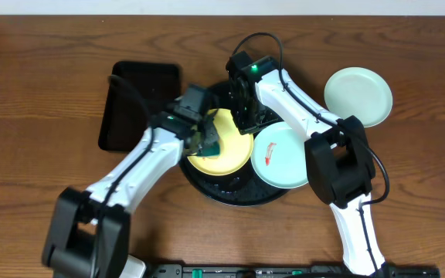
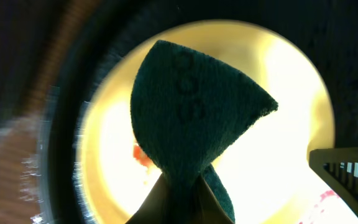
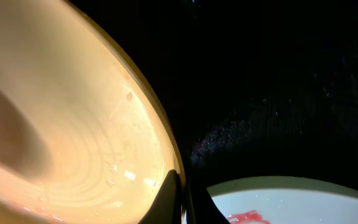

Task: Clean dirty plates on tray and stack at the side
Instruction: 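Bring the sponge from the black tray onto the yellow plate with left gripper, then scrub the yellow plate with the sponge while right gripper holds its rim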

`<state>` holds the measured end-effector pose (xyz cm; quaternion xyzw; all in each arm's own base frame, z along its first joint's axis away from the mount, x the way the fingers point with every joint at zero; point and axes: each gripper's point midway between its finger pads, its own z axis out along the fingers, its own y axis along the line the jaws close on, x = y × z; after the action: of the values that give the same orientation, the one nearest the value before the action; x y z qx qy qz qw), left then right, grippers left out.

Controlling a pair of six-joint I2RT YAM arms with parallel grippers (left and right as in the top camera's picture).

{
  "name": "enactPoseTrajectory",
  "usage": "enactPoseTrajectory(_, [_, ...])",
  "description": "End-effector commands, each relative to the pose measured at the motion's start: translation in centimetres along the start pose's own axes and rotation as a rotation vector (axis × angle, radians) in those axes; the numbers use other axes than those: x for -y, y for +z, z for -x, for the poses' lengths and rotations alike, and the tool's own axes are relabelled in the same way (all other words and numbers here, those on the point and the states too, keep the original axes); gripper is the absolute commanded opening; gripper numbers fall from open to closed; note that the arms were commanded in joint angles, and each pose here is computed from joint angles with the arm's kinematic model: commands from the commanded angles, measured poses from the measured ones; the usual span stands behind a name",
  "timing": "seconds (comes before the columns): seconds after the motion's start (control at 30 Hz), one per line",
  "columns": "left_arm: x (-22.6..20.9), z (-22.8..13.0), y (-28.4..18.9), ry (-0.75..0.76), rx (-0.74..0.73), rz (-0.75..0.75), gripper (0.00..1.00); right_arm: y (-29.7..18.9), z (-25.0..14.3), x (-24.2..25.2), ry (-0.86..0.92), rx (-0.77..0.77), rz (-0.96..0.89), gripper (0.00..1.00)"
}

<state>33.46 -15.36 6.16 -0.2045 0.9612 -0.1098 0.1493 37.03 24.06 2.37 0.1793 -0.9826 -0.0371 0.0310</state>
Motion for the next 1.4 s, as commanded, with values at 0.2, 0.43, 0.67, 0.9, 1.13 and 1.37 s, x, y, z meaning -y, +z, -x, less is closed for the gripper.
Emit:
enactPoseTrajectory(0.2, [0.6, -1.1, 1.9, -0.003, -0.020, 0.004, 0.08, 0.8, 0.1, 0.6, -0.007, -0.013, -0.026, 0.01])
enactPoseTrajectory(0.43, [0.6, -1.1, 1.9, -0.004, -0.019, 0.003, 0.08, 0.8, 0.1, 0.6, -0.007, -0.013, -0.026, 0.01])
enactPoseTrajectory(0.67, [0.8, -1.2, 1.9, -0.039, -0.025, -0.007, 0.07, 0.8, 0.1, 0.6, -0.007, -0.013, -0.026, 0.01])
enactPoseTrajectory(0.9, [1.2, -1.1, 1.9, -0.059, -0.017, -0.019, 0.08, 0.8, 0.1, 0.6, -0.007, -0.012, -0.026, 0.01])
enactPoseTrajectory(1.13, [1.7, -2.2, 3.1, -0.029, -0.034, -0.009, 0.07, 0.8, 0.1, 0.6, -0.007, -0.010, -0.025, 0.01])
enactPoseTrajectory(1.37, [0.7, -3.0, 5.0, -0.050, -0.068, 0.044, 0.08, 0.8, 0.1, 0.6, -0.007, -0.010, -0.025, 0.01])
